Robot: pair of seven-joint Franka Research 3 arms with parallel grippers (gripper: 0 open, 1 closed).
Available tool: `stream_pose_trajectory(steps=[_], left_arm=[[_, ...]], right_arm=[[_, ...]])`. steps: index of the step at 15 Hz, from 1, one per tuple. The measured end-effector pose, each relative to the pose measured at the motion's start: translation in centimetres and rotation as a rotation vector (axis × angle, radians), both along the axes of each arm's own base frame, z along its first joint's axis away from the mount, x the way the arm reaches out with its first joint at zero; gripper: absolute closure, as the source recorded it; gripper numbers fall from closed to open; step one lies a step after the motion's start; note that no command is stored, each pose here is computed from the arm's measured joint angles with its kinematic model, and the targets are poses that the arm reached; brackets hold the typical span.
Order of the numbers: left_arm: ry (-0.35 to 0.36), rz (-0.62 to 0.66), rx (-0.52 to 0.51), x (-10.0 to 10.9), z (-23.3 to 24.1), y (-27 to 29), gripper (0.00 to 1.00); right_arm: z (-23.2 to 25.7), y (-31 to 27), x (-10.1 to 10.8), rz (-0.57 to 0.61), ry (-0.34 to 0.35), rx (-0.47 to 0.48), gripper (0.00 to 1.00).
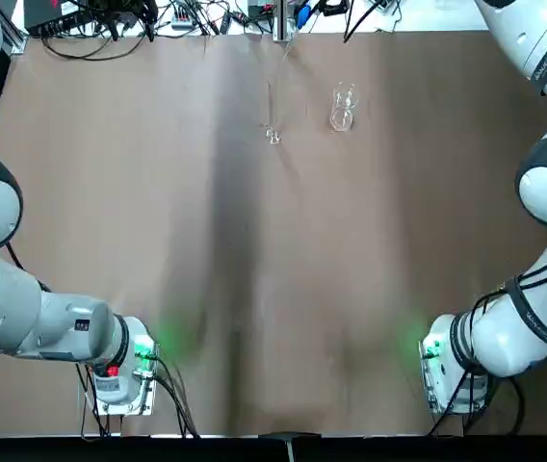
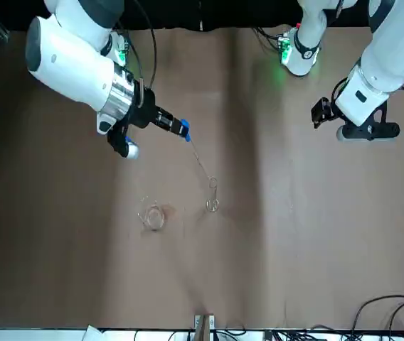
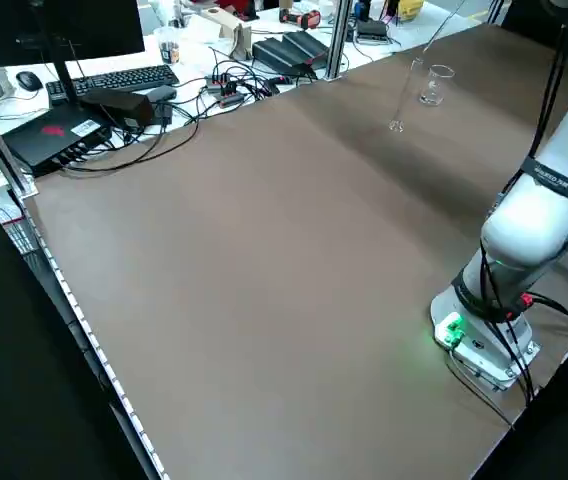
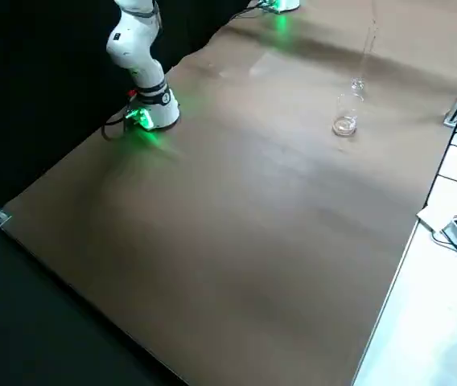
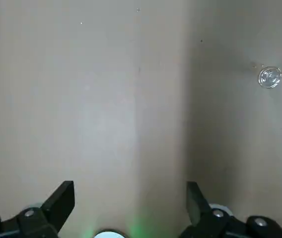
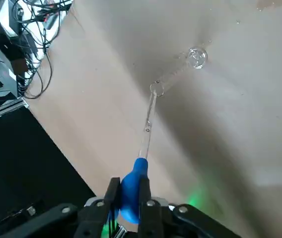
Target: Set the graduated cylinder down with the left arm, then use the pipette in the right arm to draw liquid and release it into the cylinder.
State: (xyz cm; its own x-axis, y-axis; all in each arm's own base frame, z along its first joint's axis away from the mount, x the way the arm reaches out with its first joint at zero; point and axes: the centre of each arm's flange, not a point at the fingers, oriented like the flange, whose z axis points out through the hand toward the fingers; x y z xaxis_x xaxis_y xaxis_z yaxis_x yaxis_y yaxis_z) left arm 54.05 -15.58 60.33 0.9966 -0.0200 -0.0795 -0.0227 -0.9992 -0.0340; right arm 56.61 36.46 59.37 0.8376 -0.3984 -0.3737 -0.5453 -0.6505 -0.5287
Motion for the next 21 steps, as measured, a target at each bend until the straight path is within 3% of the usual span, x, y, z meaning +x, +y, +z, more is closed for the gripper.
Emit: stream_pose_trajectory(steps=[6, 21], left_arm=[[0.000, -0.001, 0.000, 0.0, 0.0, 0.0, 0.01], [-0.008, -0.001, -0.002, 0.1, 0.1, -0.1, 0.01]], right_arm=[[-0.7, 1.5, -0.1, -0.004, -0.036, -0.007, 0.80], [-1.3, 1.6, -0.3, 0.006, -0.022, -0.019, 0.80]])
